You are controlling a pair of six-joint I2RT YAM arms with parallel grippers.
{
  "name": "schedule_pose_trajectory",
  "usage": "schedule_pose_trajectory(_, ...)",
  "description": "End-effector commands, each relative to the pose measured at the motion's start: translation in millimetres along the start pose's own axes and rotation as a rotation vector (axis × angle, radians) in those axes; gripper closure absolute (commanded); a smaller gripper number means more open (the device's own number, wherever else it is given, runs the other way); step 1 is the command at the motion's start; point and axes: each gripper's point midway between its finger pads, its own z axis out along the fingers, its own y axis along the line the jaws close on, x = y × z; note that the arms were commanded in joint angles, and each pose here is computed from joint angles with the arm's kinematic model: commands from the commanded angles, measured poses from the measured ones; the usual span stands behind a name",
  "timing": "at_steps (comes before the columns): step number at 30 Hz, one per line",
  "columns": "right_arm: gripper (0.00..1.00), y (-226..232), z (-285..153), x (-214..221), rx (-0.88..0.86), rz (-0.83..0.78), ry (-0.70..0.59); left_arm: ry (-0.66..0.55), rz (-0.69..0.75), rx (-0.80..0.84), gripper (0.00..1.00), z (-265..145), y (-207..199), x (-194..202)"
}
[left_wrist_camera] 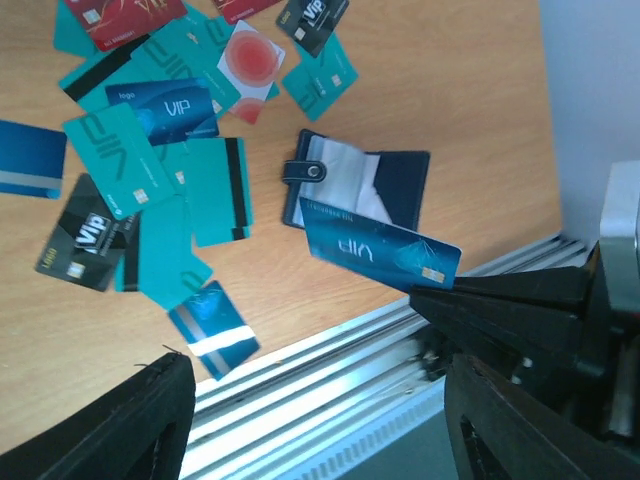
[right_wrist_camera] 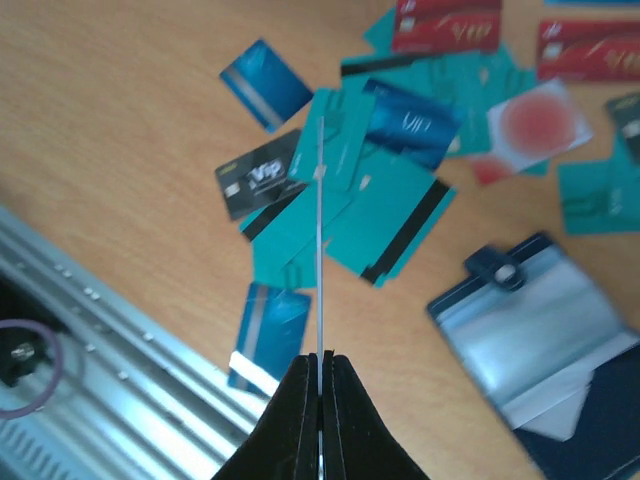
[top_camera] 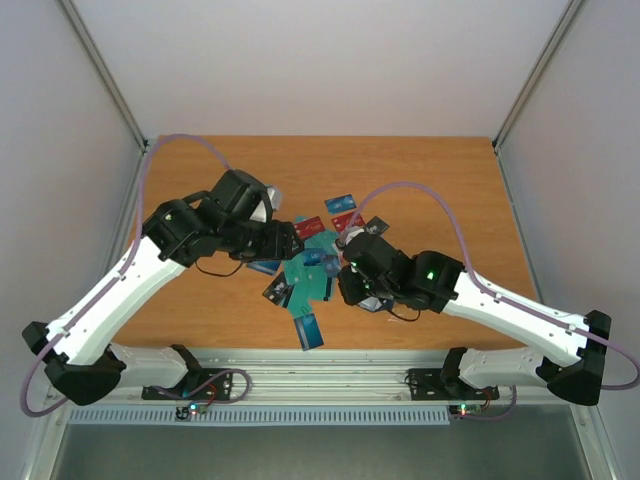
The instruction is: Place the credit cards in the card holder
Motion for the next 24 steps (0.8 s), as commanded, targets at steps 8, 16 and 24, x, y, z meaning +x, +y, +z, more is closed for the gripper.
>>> schedule_pose_trajectory(8, 0.99, -5, -32, -72, 0.206, -0.501, -0.336, 0.039, -0.588, 0.255, 0.33, 7, -42, -10)
schedule_pose_trajectory(16, 0.99, 10, -41, -82, 0.195, -0.662, -0.42, -0.006, -0.709, 0.365, 0.38, 14, -50, -30)
schedule_pose_trajectory(24, 0.99, 9, -41, -81, 0.206, -0.706, -0.425, -0.08, -0.842, 0.438, 0.39, 13, -37, -48)
